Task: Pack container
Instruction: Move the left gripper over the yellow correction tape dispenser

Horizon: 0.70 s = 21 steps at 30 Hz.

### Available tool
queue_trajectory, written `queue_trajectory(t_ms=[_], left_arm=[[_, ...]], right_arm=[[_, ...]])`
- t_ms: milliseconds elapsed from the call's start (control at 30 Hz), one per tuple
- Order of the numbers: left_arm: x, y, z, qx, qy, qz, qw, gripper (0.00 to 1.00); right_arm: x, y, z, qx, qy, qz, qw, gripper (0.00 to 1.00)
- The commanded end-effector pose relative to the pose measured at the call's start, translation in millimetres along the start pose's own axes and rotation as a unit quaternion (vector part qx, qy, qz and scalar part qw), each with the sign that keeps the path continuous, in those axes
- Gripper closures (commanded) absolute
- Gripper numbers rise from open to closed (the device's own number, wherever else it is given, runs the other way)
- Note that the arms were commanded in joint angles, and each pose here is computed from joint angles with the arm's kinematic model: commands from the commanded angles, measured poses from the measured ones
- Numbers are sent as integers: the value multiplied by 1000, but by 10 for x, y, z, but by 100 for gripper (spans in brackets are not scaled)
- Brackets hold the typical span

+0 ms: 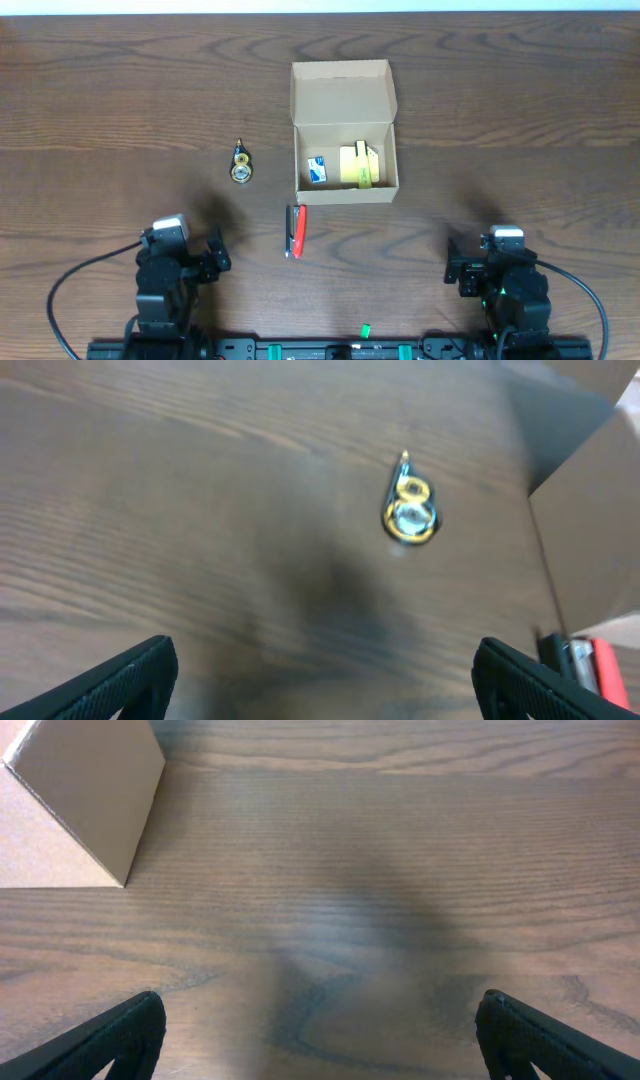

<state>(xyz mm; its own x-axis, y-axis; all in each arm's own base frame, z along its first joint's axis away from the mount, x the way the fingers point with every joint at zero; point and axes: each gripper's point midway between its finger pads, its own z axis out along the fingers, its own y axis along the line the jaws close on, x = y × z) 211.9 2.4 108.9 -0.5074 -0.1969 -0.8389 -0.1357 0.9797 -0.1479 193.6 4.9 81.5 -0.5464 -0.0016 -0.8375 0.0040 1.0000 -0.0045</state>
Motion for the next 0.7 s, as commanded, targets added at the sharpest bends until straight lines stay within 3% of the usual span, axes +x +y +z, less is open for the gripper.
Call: queue_trajectory(t_ms=[0,333,667], left_arm=[[-212,25,-57,-19,1,-10,1000,5],[-650,-139,79,-21,67,-4,998,5],[-871,-289,358,-14,118,-15,993,5]], right_arm=[[46,-7,21,1,4,-6,1000,1],[46,-7,21,1,4,-6,1000,1],[46,-7,21,1,4,-6,1000,1]])
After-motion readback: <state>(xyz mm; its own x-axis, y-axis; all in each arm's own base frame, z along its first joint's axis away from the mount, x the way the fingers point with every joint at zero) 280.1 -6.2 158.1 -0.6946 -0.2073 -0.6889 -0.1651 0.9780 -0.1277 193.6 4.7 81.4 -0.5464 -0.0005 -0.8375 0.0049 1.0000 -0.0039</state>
